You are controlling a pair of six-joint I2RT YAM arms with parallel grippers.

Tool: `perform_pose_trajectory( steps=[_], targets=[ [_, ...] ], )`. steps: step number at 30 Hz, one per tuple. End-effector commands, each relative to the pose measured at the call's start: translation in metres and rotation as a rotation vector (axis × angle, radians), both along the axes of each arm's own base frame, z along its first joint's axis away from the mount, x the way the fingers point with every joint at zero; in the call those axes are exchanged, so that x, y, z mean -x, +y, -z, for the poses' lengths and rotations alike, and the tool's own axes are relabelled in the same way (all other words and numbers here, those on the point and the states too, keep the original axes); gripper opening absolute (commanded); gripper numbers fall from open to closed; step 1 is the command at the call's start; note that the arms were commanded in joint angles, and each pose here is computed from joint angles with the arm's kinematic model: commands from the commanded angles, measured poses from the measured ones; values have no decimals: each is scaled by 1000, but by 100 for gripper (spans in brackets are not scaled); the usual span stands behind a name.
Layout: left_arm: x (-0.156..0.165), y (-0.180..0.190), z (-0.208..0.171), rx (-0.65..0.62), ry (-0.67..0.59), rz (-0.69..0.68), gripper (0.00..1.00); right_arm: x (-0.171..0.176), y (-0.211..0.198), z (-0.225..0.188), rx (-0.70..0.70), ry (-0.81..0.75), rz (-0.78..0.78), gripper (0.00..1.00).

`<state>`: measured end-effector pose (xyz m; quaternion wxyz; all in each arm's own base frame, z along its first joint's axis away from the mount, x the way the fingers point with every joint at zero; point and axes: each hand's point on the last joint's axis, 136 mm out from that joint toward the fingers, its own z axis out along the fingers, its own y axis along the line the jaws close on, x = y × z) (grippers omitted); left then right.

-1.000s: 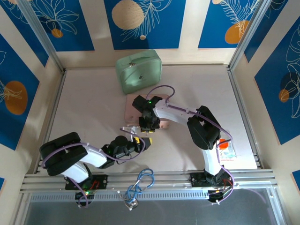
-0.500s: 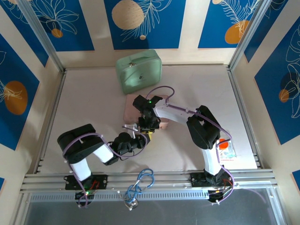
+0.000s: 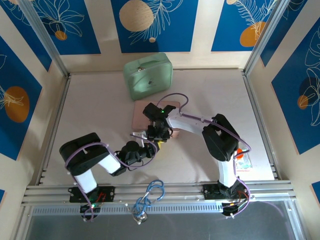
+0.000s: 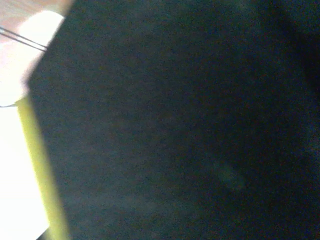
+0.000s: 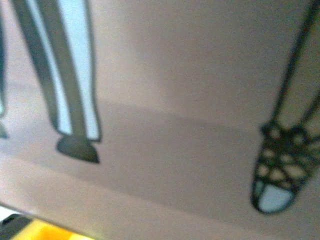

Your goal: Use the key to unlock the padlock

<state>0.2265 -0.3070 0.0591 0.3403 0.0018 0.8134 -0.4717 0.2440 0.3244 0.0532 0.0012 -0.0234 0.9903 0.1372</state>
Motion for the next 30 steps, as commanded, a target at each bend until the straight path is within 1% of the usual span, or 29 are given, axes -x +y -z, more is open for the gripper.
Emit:
perform_pose_trajectory(
  steps=[1, 4, 7, 9, 13, 19, 23, 27, 28, 30],
  targets=[
    [-5, -5, -17, 37, -53, 4, 21, 12, 1, 0, -39, -2, 42, 54],
    [-5, -5, -17, 38, -50, 4, 21, 3, -8, -6, -26, -107, 113, 58],
    [-5, -4, -15, 35, -46, 3, 20, -5, -9, -9, -65, -169, 155, 59],
    [-4, -4, -15, 35, -43, 3, 20, -7, -8, -8, -66, -185, 154, 58],
    [-5, -2, -13, 34, -39, -5, 20, -10, -6, -2, -35, -185, 109, 52],
    [-6, 0, -12, 45, -32, -13, 20, -15, -9, 4, -8, -208, 68, 47],
    [-7, 2, -12, 47, -32, -17, 20, -15, -10, 4, 17, -220, 40, 40],
    [-7, 2, -11, 46, -30, -18, 19, -15, -12, 1, 54, -248, 14, 39],
    [-7, 2, -10, 44, -28, -19, 19, -15, -13, 0, 62, -253, 7, 37],
    [-7, 2, -10, 45, -28, -19, 19, -17, -14, -1, 71, -261, -1, 29]
  ],
)
